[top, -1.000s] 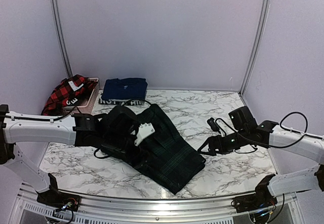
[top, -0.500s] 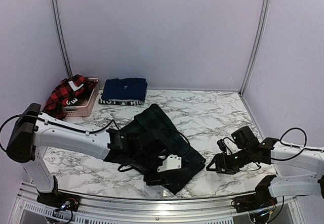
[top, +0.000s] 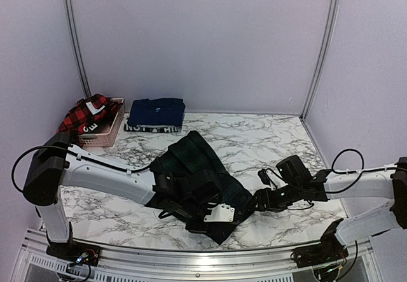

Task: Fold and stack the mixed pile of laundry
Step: Smooth out the rectangle-folded skirt at the center of the board.

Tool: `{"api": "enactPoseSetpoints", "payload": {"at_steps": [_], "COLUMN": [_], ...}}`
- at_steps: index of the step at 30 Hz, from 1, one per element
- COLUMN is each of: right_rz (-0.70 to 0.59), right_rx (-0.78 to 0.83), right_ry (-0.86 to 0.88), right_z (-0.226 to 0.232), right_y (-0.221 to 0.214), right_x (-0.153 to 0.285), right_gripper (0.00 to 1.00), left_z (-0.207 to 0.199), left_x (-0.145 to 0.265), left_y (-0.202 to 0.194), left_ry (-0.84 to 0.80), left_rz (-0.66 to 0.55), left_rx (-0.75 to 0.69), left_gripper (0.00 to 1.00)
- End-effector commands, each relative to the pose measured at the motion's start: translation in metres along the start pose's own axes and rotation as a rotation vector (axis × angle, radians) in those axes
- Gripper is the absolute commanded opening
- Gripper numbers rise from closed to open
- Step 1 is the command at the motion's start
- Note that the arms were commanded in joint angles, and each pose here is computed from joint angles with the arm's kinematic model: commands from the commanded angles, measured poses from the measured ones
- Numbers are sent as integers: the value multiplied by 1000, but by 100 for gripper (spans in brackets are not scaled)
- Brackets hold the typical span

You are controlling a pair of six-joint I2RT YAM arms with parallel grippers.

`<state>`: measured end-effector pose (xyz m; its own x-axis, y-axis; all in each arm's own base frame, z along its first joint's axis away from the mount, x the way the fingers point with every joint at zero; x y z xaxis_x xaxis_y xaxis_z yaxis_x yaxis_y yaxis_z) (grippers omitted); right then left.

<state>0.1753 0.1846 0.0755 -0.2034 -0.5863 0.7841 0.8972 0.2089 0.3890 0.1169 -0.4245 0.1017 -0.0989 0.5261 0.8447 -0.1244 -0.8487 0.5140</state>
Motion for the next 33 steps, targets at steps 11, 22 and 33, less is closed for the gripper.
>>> {"api": "enactPoseSetpoints", "payload": {"at_steps": [11,22,33], "right_rz": [65,-61,-53], "right_rx": [-26,-98,-141], "right_ry": [-109,-39,26], "right_z": [-20,-16,-14], "right_y": [-18,-8,-13], "right_x": [-15,-6,-11], "right_gripper": [69,46,12], "left_z": [3,-2,-5], "left_x": [13,42,-4], "left_y": [6,-16,-54], "left_ry": [39,63,98], "left_rz": [-5,17,134], "left_rx": [-64,-78,-3], "left_gripper": [6,0,0]}}
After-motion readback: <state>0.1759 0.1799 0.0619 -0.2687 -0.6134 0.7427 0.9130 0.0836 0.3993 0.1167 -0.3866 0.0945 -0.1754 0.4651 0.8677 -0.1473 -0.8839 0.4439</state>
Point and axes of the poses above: each gripper's point midway between its finger pads, its own x axis back along the fingers, its own z axis along the line the jaws close on, y = z × x, the point moved 5 cm from there along x, back along the fingers, and after that the axes turned 10 degrees about x, right-handed, at the moved point
